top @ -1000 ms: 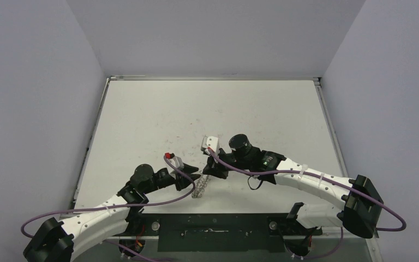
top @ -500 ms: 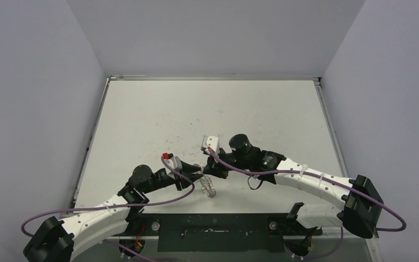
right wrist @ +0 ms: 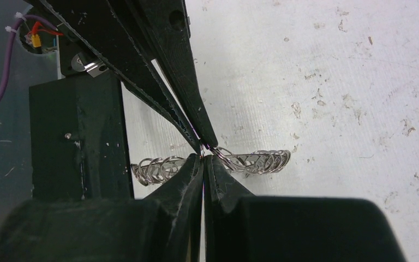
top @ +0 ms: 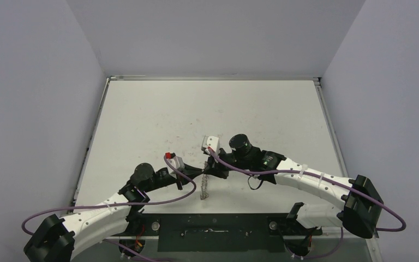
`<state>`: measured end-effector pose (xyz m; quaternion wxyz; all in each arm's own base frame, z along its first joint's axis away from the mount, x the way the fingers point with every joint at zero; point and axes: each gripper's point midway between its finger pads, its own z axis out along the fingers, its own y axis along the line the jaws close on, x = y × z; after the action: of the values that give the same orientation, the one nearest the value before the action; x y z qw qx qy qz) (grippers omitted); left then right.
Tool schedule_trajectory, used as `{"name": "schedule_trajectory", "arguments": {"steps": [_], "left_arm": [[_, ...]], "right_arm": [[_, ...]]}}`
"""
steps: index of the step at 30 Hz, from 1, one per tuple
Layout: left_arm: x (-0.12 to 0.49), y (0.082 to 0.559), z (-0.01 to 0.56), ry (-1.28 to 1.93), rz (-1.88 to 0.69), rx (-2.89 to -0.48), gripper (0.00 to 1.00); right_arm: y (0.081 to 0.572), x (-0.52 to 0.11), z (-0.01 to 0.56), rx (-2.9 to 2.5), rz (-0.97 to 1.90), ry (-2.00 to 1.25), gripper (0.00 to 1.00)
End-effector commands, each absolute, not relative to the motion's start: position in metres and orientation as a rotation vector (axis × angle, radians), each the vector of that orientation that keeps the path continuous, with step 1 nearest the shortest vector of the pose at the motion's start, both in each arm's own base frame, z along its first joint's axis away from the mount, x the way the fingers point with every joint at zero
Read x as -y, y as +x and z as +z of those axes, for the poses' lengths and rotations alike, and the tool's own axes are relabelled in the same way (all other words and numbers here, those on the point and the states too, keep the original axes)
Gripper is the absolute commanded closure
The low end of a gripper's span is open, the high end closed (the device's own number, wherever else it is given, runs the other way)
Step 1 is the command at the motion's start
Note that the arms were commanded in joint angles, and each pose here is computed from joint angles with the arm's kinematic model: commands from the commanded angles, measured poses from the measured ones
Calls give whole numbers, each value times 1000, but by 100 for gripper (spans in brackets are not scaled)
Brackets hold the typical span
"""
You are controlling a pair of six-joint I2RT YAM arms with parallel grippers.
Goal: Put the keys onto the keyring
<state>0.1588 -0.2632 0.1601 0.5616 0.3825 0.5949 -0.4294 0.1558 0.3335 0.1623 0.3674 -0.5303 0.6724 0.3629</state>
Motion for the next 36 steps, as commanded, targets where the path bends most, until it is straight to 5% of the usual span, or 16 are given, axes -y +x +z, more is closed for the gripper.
{"name": "schedule_trajectory", "arguments": {"steps": [1,4,10,14,36], "left_arm": [[266,163,190,909,-984,-1314,100],[265,164,192,918,-967,-1326,100],[263,166,191,980,-912,-1357,100],[261,166,189,1027,-879,-1376,100],[267,151,192,1222,-887,-1319,100]], "right_arm": [[161,-345,190,-1616,958,-1321,100],[162,-343,185,-1636,938,-1332,98],[168,-336,178,-1661,863,-1354,62],[171,-329,179,-1651,811,-1361,51],[163,-335,198,-1289,776,-1515,60]]}}
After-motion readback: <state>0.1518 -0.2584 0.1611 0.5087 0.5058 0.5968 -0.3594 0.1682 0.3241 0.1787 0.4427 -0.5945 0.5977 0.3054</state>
